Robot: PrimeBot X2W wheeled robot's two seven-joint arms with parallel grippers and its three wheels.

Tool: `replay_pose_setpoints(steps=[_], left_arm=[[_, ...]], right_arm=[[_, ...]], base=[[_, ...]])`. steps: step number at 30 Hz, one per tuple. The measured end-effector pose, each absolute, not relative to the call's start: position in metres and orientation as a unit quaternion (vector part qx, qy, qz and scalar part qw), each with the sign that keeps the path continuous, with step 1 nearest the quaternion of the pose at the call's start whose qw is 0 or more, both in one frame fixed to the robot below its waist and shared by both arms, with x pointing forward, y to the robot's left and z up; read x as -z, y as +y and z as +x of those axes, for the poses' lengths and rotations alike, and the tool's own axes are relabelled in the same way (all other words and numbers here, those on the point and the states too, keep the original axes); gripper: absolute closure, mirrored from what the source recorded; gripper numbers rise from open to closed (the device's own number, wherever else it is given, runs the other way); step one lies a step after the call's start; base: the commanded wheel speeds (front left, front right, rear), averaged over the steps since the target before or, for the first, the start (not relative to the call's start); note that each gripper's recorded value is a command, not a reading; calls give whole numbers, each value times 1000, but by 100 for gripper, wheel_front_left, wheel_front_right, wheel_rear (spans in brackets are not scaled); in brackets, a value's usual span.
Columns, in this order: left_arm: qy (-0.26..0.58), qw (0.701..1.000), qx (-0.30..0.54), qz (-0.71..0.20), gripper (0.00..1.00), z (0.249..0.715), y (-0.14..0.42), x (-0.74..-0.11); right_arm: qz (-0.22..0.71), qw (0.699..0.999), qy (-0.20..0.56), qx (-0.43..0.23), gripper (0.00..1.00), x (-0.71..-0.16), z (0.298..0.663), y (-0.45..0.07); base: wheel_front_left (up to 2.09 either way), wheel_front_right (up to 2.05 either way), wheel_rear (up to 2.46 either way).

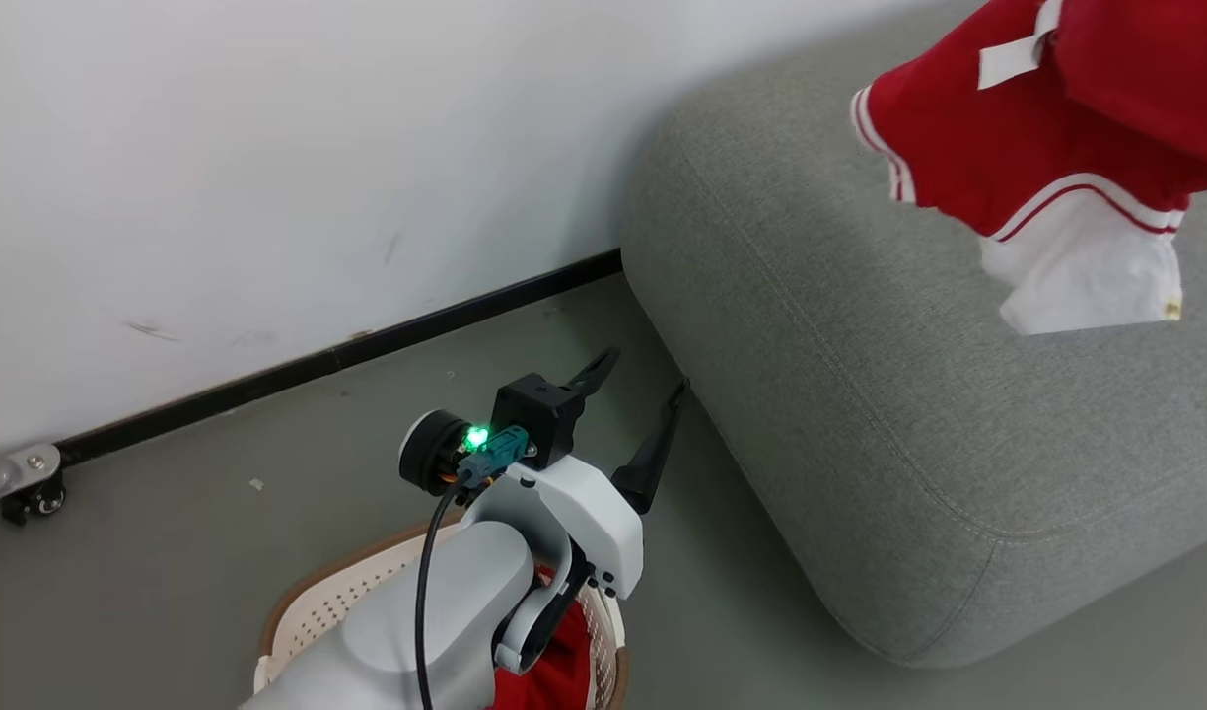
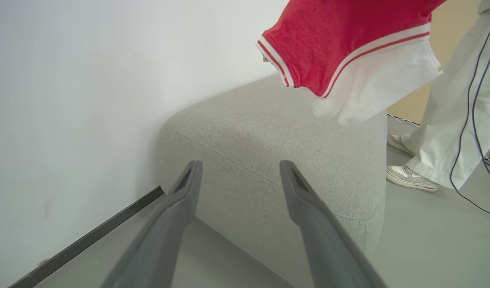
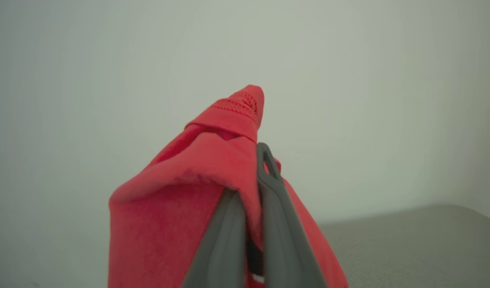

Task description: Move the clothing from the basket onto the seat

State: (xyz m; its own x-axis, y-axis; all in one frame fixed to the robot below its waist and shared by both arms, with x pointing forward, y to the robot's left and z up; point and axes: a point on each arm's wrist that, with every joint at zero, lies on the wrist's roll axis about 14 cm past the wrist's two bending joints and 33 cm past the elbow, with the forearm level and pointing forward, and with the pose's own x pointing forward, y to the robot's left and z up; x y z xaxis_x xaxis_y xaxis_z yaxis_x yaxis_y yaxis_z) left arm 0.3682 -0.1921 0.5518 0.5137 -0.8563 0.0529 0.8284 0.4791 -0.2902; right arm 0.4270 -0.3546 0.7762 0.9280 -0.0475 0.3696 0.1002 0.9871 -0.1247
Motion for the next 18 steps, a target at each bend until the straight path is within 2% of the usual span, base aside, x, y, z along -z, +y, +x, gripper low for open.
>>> replay_pose_setpoints(steps=[9, 18], left_arm=[[41, 861, 485, -144, 0, 384, -186, -546], [50, 860, 486, -150, 0, 395, -182, -533]], right_arm=[[-80, 978, -165, 98, 100, -777, 453, -400], [-91, 977, -132, 143, 100, -749, 473, -436]], base=[[0, 0, 0], [0, 0, 0]])
